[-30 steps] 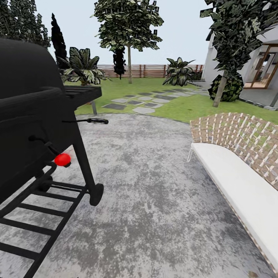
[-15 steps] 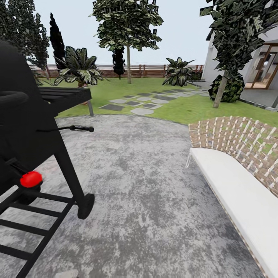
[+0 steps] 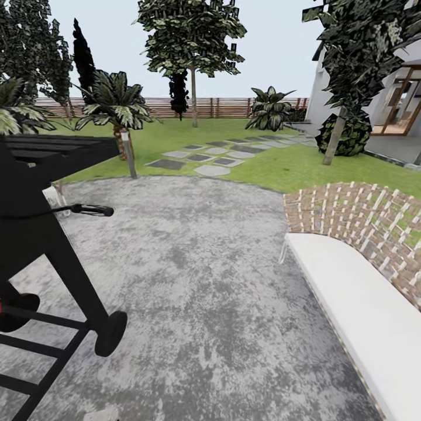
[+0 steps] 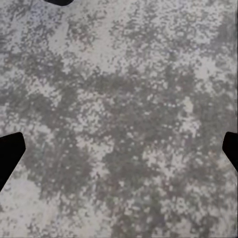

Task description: In the garden, pick up the pesticide atomizer on the floor and spray pesticide onto both trees until each tree trunk is fully covered.

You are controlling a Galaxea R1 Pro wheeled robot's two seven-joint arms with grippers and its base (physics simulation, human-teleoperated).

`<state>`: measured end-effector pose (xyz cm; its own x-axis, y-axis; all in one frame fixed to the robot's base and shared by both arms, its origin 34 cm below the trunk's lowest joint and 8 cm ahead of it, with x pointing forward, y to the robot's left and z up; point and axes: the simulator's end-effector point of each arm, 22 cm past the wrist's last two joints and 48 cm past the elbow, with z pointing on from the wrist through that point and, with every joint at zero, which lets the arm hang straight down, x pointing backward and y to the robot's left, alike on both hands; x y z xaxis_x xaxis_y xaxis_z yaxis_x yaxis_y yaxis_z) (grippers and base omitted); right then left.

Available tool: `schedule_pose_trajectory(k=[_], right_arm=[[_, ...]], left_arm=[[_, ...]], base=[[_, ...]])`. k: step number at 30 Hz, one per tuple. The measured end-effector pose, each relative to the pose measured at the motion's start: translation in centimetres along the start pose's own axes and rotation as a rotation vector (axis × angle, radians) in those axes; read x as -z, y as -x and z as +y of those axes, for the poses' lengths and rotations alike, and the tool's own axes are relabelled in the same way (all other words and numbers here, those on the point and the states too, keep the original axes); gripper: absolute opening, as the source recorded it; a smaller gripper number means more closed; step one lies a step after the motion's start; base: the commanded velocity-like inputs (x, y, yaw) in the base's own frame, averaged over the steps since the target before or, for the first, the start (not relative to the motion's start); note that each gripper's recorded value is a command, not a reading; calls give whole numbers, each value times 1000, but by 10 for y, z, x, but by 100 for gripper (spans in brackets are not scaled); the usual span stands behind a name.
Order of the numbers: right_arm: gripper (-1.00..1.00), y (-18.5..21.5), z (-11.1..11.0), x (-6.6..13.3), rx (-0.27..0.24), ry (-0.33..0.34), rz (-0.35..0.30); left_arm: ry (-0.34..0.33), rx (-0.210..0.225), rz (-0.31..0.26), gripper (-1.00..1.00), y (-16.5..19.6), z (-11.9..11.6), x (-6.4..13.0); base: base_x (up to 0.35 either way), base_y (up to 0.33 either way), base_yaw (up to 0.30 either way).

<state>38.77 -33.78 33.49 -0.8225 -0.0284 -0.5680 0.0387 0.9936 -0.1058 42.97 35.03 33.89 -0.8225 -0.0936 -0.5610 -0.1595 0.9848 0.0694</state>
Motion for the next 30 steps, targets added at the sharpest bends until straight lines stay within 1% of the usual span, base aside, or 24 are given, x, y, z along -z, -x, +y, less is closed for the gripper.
schedule_pose_trajectory(k=[10,22,26,30], right_arm=[[100,-1,0,0,0,0,1],[100,0,1,0,1,3,0],[100,0,1,0,1,3,1],[100,0,2,0,0,3,0]], left_arm=[[1,1,0,100,0,0,0],[1,1,1,100,0,0,0],[1,1,1,100,0,0,0],[1,1,1,100,0,0,0]], base=[[319,-164,0],[330,-108,4],[332,-101,128],[332,-101,231]])
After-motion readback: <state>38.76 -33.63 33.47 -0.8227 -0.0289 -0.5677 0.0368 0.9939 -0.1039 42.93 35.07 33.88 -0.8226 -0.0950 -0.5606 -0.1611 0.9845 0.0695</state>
